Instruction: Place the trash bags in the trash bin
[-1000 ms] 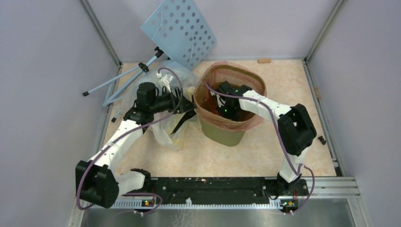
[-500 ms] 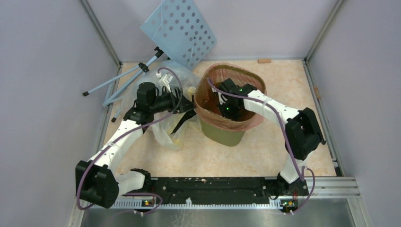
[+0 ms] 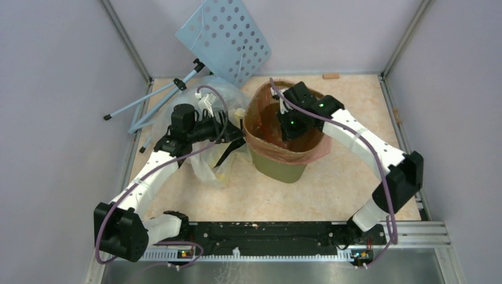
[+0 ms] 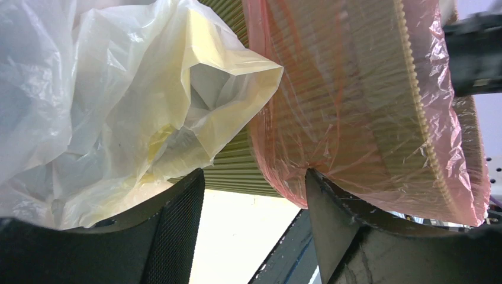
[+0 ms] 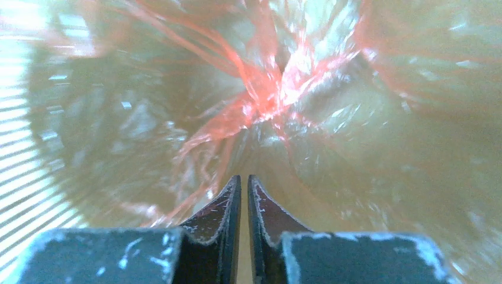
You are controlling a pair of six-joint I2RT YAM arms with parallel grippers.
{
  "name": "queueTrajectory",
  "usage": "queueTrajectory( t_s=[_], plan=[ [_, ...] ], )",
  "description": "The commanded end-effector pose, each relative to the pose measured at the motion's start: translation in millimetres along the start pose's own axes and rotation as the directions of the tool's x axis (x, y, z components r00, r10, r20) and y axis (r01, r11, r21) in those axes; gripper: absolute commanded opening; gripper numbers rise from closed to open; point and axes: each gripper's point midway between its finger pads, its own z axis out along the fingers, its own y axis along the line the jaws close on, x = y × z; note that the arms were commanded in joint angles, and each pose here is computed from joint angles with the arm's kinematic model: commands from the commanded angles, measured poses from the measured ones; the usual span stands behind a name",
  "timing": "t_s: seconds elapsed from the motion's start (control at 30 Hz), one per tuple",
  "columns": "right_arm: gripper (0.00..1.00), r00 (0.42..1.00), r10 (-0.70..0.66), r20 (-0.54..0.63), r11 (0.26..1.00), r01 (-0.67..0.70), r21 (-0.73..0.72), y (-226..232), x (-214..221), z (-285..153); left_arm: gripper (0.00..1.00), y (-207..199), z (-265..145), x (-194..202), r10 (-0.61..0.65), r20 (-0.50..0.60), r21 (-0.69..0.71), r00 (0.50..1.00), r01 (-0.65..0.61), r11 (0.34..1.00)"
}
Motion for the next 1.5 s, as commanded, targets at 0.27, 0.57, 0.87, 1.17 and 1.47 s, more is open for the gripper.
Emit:
queueTrajectory(
  t_s=[0.27, 0.57, 0.87, 1.17, 1.47],
  plan=[
    [0.63, 0.833, -0.286, 0.475, 0.915, 0.384, -0.124, 47.9, -48.2, -161.7, 0.75, -16.4, -32.1, -19.7, 0.137, 0.089, -0.086, 0.987, -0.129, 0.988],
    [0.64, 0.783, -0.379, 0.493, 0.786, 0.554, -0.275, 91.6, -22.3, -174.8, 0.76, -20.0, -45.8, -23.6, 0.182, 0.106, -0.132, 0.978, -0.167, 0.977],
    [0.18, 0.812, -0.463, 0.355, 0.816, 0.547, -0.187, 88.9, -15.2, -134.5, 0.78, -21.9, -51.0, -30.5, 0.212, 0.119, -0.157, 0.97, -0.193, 0.969],
    [0.0, 0.853, -0.397, 0.339, 0.917, 0.38, 0.12, 37.4, -47.2, -134.1, 0.79, -18.6, -53.2, -35.4, 0.238, 0.126, -0.188, 0.963, -0.213, 0.959],
    [0.0, 0.877, -0.285, 0.388, 0.94, 0.177, 0.29, -13.2, -85.6, -126.6, 0.79, -12.8, -51.6, -32.6, 0.235, 0.123, -0.2, 0.964, -0.208, 0.957]
  ],
)
